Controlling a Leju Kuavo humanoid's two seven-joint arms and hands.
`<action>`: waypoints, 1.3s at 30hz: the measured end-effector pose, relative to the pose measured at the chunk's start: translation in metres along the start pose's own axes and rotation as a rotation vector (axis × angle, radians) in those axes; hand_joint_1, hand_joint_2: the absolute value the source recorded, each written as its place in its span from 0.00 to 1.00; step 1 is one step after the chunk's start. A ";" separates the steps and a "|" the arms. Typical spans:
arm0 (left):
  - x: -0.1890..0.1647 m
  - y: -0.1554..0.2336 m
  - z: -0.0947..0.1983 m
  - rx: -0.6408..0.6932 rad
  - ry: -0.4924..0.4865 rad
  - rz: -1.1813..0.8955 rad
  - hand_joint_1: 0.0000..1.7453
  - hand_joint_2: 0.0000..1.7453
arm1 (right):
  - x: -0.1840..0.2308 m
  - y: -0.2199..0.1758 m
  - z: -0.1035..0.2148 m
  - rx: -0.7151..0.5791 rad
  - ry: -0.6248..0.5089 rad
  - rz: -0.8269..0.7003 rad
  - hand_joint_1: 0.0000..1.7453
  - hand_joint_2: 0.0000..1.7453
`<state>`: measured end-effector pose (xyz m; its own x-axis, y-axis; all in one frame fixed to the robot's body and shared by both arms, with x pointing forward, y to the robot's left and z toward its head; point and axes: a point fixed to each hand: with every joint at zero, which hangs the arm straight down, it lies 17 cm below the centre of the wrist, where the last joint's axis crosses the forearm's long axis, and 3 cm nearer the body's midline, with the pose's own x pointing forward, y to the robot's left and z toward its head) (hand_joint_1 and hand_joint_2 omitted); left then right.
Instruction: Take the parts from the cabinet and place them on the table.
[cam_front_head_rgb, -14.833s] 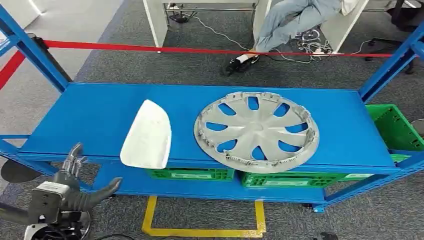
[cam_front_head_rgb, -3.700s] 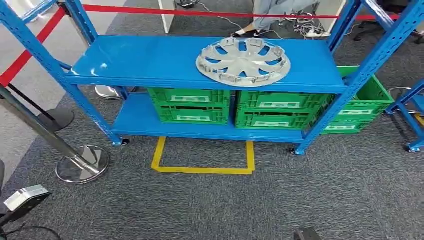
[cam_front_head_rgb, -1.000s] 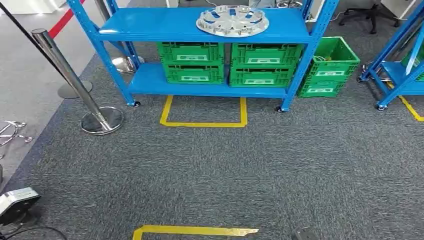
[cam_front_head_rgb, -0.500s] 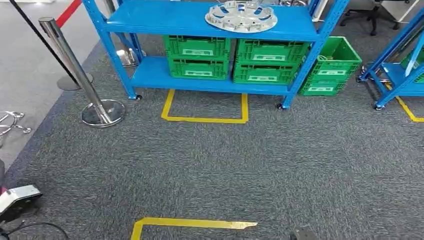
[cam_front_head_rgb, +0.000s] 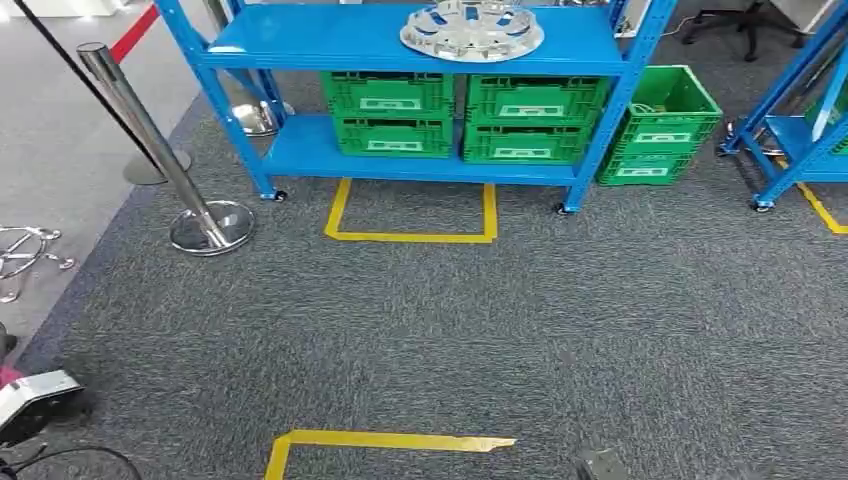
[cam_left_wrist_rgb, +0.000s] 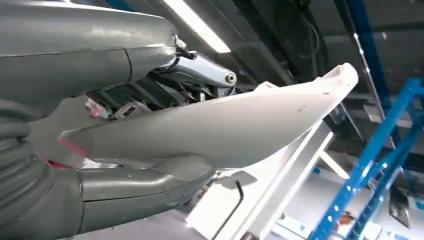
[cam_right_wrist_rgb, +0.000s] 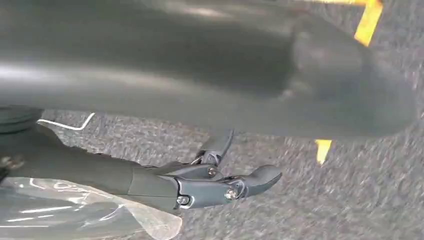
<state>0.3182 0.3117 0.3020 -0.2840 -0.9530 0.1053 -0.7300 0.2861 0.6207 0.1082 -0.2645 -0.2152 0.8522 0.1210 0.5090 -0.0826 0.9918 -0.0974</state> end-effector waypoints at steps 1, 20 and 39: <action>0.000 0.000 0.000 0.002 0.001 0.000 1.00 1.00 | 0.000 0.000 0.000 0.001 -0.002 0.006 0.00 0.00; 0.000 -0.001 0.005 -0.013 0.006 0.002 1.00 1.00 | -0.008 0.005 0.002 0.001 0.017 0.022 0.00 0.00; 0.000 0.001 0.003 -0.008 0.006 0.000 1.00 1.00 | -0.004 0.008 0.001 0.006 0.005 0.018 0.00 0.00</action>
<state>0.3158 0.3124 0.2997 -0.2802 -0.9537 0.1095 -0.7251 0.2850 0.6269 0.1034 -0.2574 -0.2170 0.8532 0.1383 0.5030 -0.1007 0.9898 -0.1012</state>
